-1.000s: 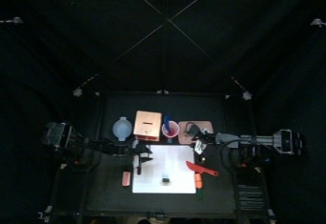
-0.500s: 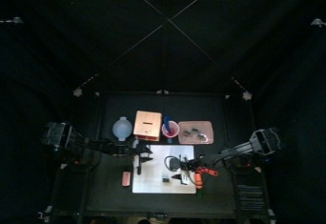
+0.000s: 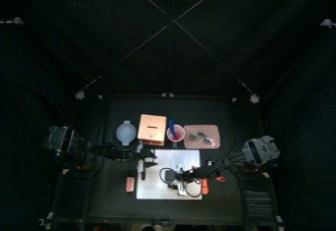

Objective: Place sushi on board then cut the sushi with the knife then place the pieces on the plate
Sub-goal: Place the 4 sushi pieces on the plate

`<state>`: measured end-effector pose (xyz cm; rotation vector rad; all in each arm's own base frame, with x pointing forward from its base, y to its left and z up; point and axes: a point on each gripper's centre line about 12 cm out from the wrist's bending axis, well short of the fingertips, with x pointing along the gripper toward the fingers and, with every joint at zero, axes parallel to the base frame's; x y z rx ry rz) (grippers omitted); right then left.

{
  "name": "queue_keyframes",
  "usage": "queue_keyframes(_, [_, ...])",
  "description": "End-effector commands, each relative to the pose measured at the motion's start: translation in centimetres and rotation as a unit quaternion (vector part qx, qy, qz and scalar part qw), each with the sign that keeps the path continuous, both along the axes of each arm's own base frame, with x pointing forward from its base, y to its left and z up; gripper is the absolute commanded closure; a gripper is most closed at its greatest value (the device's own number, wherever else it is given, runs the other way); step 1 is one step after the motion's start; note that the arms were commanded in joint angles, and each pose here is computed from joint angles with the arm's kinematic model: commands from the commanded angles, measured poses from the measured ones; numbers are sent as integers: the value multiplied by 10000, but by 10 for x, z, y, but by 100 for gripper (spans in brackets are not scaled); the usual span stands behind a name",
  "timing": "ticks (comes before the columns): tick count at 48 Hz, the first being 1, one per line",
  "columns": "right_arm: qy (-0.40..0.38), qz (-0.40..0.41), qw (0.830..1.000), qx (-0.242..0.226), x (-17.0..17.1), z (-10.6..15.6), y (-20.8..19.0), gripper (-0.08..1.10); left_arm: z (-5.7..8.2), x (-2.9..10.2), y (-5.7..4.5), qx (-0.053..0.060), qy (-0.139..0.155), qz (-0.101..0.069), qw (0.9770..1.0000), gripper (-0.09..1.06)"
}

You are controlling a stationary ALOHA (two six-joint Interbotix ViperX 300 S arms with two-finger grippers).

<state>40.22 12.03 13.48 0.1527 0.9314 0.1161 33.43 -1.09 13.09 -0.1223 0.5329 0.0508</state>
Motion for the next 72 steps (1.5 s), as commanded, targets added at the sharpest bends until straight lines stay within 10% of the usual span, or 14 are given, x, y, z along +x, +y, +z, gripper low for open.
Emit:
queue_keyframes(1, [-138, -13, 9999, 47, 8, 11, 2, 22, 5, 4, 0, -2, -99, 4, 10000, 20])
queue_keyframes(24, [-105, -159, 9998, -59, 0, 20, -18, 49, 4, 2, 0, -7, -76, 0, 10000, 20])
queue_keyframes(43, [252, -1337, 9906, -107, -85, 50, -113, 49, 4, 1, -1, 17, -61, -18, 10000, 20])
queue_keyframes(72, [657, -3794, 9203, -694, -213, 32, -252, 49, 3, 2, 4, 79, -56, -21, 10000, 20])
